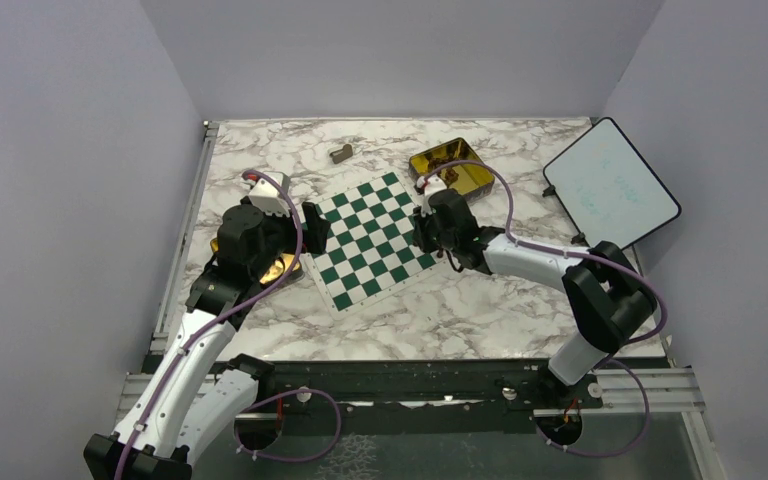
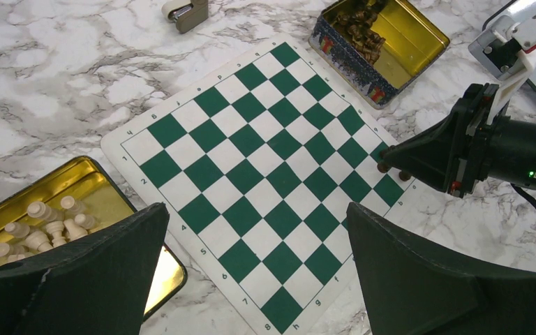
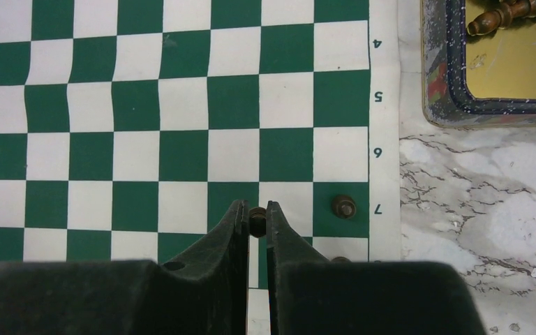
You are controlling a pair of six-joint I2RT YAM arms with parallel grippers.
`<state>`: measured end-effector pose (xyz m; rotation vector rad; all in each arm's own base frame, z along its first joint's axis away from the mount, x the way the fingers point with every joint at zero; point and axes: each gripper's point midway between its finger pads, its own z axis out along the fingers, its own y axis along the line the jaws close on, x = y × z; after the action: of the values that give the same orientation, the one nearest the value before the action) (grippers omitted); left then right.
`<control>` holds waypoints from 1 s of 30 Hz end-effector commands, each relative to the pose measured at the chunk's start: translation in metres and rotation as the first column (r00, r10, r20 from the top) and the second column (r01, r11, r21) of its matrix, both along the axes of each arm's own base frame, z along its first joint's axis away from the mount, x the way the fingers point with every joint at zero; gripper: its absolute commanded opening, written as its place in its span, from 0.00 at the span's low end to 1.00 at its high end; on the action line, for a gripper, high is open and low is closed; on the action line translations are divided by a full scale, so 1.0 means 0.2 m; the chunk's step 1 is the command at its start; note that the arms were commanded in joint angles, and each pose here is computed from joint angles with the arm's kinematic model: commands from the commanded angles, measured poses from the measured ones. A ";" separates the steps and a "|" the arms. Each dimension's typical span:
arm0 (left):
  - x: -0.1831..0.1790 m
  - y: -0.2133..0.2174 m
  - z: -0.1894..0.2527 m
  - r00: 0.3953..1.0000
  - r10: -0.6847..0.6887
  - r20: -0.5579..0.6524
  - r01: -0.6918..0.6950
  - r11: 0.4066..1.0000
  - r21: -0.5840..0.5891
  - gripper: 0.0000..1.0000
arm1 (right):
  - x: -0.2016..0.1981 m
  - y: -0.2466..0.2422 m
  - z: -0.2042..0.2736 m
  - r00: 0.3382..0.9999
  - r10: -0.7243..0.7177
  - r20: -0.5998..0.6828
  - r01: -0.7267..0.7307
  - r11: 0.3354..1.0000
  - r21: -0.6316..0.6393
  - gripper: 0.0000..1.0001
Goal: Set up the chess pieces on the board
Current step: Place the chess piece on the chessboard.
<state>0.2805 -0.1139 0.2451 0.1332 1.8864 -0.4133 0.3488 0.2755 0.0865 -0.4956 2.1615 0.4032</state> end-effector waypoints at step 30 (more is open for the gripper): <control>-0.02 -0.02 0.03 0.999 -0.021 0.028 0.021 1.000 -0.014 0.99 | 0.04 -0.02 -0.19 0.994 -0.034 0.104 0.046 0.992 -0.117 0.13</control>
<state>0.2787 -0.1133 0.2490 0.1324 1.8723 -0.4164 0.3532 0.2737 0.0550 -0.5309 2.1174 0.2792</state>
